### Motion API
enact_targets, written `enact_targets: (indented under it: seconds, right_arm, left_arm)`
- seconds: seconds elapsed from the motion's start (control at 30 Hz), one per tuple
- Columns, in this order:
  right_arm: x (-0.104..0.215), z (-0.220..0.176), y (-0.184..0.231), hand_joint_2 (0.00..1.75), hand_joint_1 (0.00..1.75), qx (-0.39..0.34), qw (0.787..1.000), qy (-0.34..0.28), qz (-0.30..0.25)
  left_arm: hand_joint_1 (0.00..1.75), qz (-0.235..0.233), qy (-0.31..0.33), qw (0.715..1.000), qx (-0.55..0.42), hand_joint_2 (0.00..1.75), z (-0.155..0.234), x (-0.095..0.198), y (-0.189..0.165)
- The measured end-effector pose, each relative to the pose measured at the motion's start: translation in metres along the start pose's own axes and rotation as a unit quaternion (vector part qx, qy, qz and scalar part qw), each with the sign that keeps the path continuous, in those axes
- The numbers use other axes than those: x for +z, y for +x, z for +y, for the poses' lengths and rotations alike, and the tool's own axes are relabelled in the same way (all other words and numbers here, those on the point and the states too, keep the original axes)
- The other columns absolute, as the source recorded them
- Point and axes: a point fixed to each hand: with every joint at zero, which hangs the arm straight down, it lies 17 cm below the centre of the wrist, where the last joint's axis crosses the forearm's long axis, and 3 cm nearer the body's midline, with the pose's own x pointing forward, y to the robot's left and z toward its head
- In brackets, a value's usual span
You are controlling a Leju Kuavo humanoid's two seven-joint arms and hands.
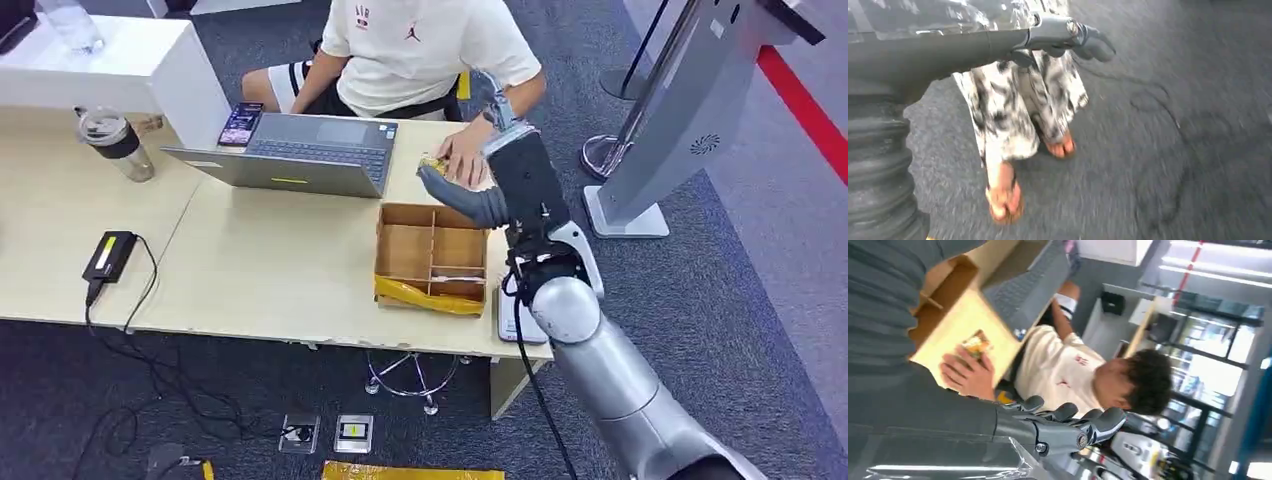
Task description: Pass the card to the sensor for recognition and then transmit it.
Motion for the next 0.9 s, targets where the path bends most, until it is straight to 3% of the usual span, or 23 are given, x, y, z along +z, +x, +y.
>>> enact_targets:
  seconds: [0.17, 0.33, 0.53, 0.67, 0.9]
  right_arm:
    - [0.001, -0.029, 0.024, 1.75, 0.0, 0.042, 0.999, -0.019, -0.028]
    - [0.028, -0.04, -0.003, 1.75, 0.0, 0.097, 0.995, 0.025, 0.007]
    - [0.108, -0.033, -0.06, 1.75, 0.0, 0.244, 0.966, 0.057, 0.064]
    - [0.154, -0.032, -0.089, 1.75, 0.0, 0.358, 0.927, 0.083, 0.076]
    - [0.209, -0.016, -0.113, 1.75, 0.0, 0.399, 0.902, 0.14, 0.088]
  left_arm:
    - [0.0, -0.024, -0.02, 0.999, 0.042, 1.75, 0.005, -0.009, 0.007]
    - [0.0, -0.02, -0.039, 0.996, 0.083, 1.75, 0.019, -0.026, 0.008]
    - [0.0, -0.01, -0.062, 0.995, 0.083, 1.75, 0.044, -0.048, 0.001]
    - [0.0, -0.013, -0.058, 0.995, 0.077, 1.75, 0.058, -0.057, 0.001]
    - [0.0, -0.015, -0.058, 0.996, 0.071, 1.75, 0.061, -0.059, 0.001]
